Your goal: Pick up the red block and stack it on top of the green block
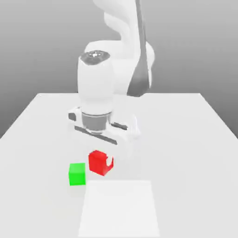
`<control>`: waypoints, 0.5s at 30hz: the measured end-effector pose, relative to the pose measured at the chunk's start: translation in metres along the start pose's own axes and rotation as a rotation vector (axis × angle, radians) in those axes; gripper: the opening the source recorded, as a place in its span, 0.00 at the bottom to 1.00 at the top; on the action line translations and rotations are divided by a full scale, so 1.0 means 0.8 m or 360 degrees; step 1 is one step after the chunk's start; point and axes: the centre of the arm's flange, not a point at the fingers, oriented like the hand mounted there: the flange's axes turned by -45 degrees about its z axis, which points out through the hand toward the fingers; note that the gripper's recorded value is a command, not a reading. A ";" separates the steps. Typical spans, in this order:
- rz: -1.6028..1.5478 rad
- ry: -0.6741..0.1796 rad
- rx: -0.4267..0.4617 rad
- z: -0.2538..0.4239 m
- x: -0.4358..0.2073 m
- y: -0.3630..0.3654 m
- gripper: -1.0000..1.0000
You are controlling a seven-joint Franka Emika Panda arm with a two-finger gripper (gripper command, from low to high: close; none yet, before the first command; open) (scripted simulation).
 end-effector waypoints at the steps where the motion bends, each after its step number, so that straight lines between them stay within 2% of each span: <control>1: 0.0117 0.0000 0.0000 -0.002 0.003 0.011 0.00; 8: 0.0881 0.0003 -0.0002 -0.010 0.014 0.082 0.00; 15: 0.0941 0.0005 -0.0004 0.052 0.016 0.087 0.00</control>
